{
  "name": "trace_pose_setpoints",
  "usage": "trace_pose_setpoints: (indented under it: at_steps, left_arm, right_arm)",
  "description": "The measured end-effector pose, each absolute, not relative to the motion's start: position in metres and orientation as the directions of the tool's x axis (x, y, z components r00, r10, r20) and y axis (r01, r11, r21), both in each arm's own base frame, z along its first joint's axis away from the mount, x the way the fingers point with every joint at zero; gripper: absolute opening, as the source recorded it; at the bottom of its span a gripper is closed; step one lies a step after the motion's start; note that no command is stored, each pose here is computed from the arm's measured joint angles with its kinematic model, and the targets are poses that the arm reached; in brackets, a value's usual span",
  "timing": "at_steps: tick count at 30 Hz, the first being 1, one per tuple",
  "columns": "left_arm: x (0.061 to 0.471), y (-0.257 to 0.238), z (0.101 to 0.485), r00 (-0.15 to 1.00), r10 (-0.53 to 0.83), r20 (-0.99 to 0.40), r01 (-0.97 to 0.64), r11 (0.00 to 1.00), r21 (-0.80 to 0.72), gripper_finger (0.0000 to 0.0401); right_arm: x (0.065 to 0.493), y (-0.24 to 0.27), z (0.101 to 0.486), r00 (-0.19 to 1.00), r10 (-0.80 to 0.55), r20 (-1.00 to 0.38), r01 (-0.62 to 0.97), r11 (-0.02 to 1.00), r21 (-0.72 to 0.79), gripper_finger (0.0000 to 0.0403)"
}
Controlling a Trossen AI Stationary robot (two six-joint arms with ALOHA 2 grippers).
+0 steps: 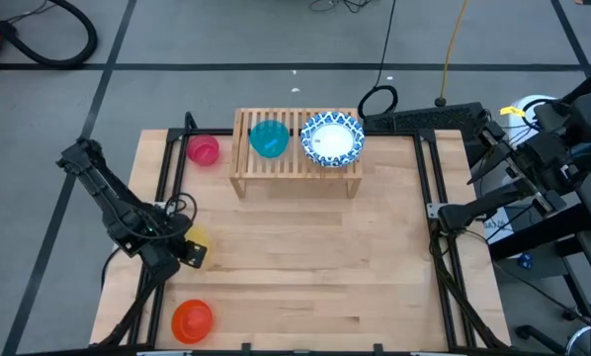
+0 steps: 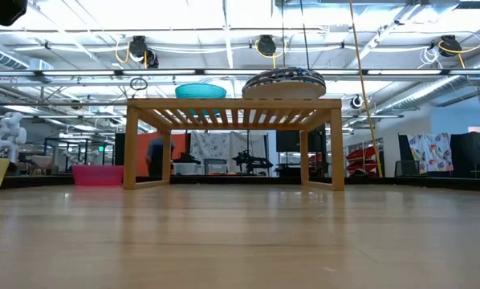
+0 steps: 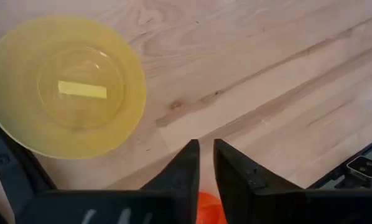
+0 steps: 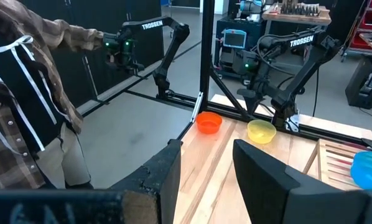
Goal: Place and stack bowls onto a shelf
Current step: Stack the yellow bowl on top of the blue bowl on the shelf
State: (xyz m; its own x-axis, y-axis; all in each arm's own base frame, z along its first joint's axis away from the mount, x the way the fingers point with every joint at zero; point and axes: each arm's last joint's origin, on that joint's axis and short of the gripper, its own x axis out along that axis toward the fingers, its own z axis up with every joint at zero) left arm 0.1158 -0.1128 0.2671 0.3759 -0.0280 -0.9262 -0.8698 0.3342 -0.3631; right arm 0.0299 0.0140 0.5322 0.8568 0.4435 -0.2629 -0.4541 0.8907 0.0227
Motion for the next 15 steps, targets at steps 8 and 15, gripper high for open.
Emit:
trace_pose_setpoints:
  at_steps: [8,15]
  left_arm:
    - [0.117,-0.108,0.256,0.348,0.011,-0.937,-0.855,0.413,-0.313,0.0094]
    - [0.117,-0.106,0.222,0.265,0.065,-0.962,-0.879,0.428,-0.213,0.0095]
  right_arm:
    - [0.030,0.014,0.532,0.857,0.444,-0.263,-0.453,0.891,0.026,0.0141]
    - [0.030,0.014,0.532,0.857,0.444,-0.263,-0.453,0.891,0.026,0.0141]
